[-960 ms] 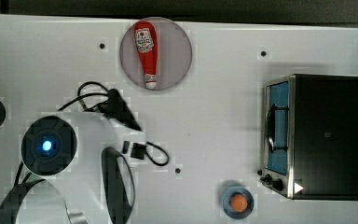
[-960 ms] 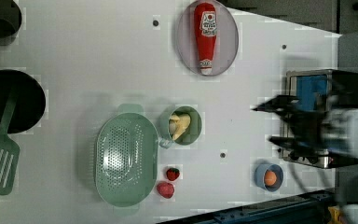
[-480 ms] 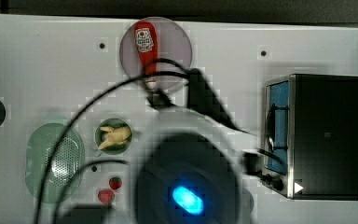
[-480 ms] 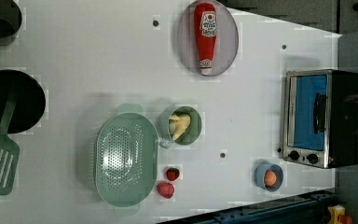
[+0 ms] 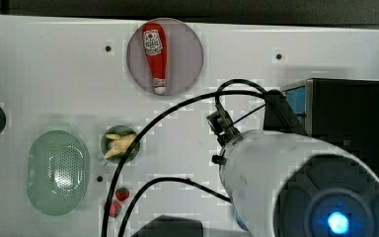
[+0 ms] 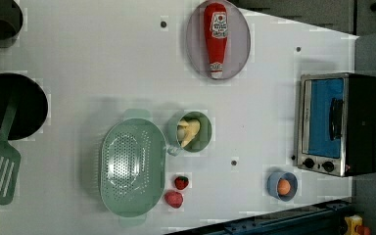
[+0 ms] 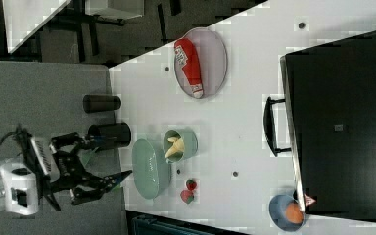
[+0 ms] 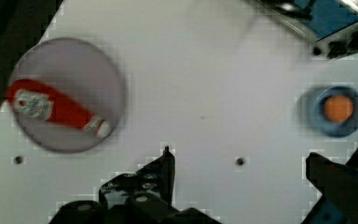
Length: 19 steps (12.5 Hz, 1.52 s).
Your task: Pick Banana and place it in mug.
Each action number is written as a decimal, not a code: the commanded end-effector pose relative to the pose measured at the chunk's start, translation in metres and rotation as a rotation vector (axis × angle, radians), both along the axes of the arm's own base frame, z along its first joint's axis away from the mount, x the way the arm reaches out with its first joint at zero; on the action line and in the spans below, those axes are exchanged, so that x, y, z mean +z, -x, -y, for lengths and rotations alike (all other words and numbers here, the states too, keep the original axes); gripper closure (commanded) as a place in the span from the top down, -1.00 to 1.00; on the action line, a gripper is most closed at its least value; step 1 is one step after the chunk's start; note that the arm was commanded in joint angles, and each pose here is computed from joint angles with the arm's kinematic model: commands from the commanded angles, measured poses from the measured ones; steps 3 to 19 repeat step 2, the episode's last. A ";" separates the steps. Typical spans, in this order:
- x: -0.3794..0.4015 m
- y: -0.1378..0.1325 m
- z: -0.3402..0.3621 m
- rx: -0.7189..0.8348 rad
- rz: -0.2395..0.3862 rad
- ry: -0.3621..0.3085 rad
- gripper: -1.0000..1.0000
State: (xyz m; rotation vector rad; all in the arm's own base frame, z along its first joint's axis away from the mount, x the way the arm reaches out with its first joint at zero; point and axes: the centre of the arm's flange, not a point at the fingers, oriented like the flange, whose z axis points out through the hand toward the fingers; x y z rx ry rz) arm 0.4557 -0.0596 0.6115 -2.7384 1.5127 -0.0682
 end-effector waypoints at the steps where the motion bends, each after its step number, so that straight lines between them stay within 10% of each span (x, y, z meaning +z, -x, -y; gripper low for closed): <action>1: -0.012 -0.008 -0.022 0.095 -0.025 0.030 1.00; 19: -0.011 -0.008 -0.023 0.097 -0.019 0.031 1.00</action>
